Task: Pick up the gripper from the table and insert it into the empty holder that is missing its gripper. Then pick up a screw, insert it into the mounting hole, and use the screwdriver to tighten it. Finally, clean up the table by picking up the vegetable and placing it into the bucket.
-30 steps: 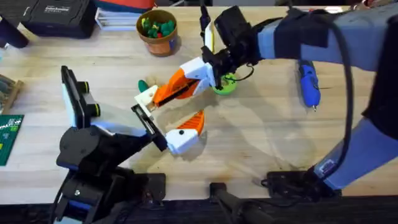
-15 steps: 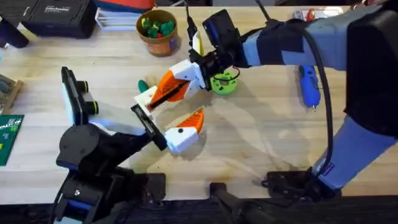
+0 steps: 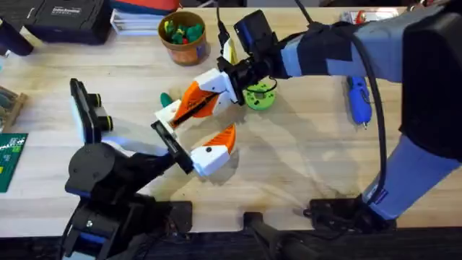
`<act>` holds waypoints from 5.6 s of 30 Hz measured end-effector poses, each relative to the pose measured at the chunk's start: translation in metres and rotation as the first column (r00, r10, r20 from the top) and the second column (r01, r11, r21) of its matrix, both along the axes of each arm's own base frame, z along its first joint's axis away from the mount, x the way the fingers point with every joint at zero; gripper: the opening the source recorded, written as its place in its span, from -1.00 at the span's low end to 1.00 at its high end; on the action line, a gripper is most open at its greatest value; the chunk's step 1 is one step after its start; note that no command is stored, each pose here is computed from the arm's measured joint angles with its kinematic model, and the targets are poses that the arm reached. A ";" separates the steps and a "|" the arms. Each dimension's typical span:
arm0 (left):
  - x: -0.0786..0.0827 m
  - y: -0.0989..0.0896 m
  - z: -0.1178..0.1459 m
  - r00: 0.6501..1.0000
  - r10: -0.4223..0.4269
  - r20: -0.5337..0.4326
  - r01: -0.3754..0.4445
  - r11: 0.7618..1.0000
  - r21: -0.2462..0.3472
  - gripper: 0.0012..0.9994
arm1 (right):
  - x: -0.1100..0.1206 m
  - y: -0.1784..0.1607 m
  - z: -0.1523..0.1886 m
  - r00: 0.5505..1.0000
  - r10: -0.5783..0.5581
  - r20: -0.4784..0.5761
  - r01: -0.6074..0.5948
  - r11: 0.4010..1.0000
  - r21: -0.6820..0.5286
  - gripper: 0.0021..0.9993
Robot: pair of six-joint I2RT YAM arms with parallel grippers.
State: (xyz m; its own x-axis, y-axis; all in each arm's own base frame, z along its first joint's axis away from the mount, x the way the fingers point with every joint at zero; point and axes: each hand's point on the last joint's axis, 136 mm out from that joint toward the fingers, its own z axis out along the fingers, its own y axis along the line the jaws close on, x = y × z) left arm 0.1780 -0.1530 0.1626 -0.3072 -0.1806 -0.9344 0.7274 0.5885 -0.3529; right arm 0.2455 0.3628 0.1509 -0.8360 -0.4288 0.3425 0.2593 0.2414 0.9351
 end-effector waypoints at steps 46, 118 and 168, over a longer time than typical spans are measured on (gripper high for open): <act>-0.012 -0.009 0.001 0.996 -0.085 0.039 0.084 0.996 0.027 0.97 | 0.073 -0.053 0.028 0.877 -0.257 0.405 0.269 0.963 0.029 0.99; -0.012 -0.009 0.001 0.996 -0.086 0.041 0.084 0.996 0.028 0.97 | 0.059 -0.150 -0.095 0.469 0.592 0.655 0.451 0.478 -0.754 -0.84; -0.013 -0.010 0.000 0.973 -0.116 0.202 0.085 0.984 0.156 0.97 | -0.038 0.005 0.091 0.168 0.505 0.846 0.219 0.818 -0.532 -0.99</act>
